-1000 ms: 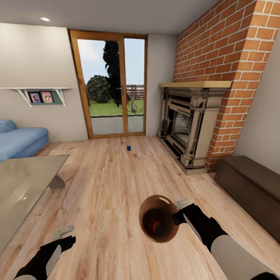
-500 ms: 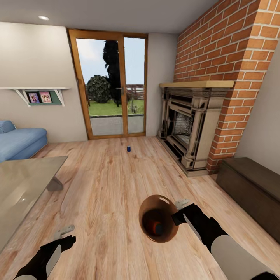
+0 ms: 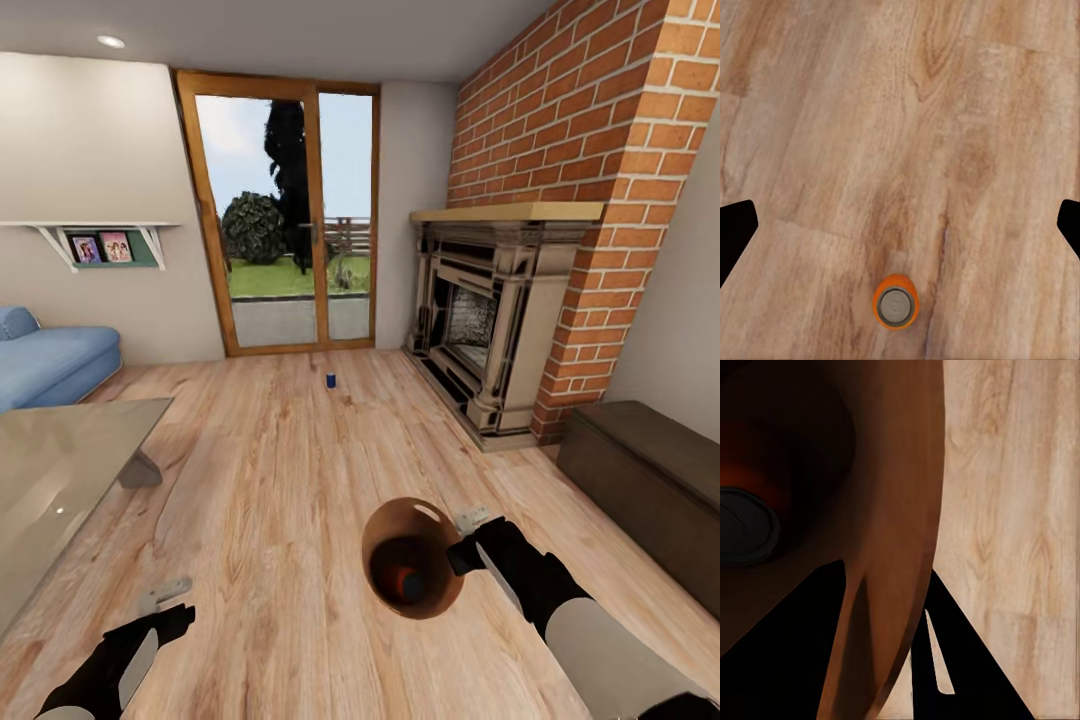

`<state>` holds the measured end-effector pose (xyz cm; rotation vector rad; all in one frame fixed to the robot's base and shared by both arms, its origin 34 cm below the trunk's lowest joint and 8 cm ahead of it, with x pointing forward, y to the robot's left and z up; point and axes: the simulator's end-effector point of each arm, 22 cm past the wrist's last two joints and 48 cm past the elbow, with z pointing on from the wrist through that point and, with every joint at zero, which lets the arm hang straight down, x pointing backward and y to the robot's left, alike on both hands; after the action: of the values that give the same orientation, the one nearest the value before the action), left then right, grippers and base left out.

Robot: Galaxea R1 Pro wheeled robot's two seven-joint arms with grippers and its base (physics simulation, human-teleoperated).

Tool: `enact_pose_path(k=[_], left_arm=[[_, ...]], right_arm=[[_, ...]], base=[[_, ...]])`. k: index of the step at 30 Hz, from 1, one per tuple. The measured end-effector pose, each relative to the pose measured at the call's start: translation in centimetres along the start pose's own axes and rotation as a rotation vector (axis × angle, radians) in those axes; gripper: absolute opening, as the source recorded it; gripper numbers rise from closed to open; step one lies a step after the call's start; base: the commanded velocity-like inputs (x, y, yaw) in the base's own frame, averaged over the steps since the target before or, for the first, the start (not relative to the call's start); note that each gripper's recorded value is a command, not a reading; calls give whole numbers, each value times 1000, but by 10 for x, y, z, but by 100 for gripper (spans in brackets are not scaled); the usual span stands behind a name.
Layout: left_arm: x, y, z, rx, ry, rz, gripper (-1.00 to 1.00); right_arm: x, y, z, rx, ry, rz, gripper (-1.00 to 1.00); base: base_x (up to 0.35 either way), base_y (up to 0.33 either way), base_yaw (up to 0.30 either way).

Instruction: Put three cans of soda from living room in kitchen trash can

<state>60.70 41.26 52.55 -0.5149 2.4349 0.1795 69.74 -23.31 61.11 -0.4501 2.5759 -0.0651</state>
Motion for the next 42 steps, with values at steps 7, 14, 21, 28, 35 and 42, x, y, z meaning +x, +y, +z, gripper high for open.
enact_pose_path(k=[7,14,21,28,35,42], left_arm=[[6,1,9,1,-14,-1,100],[14,1,19,1,-25,0,100],[24,2,29,1,-28,0,100],[34,3,39,1,-28,-1,100],[45,3,49,2,-33,-2,100],[56,5,60,1,-40,-3,100]], right_arm=[[-25,-28,-10,30,20,67,-100],[-48,-48,-21,44,26,135,-100],[-58,-58,-27,54,46,159,-100],[-65,-64,-31,66,55,167,-100],[-78,-70,-33,78,26,168,-100],[-80,-71,-29,81,7,170,-100]], base=[[0,0,0],[0,0,0],[0,0,0],[0,0,0],[0,0,0],[0,0,0]])
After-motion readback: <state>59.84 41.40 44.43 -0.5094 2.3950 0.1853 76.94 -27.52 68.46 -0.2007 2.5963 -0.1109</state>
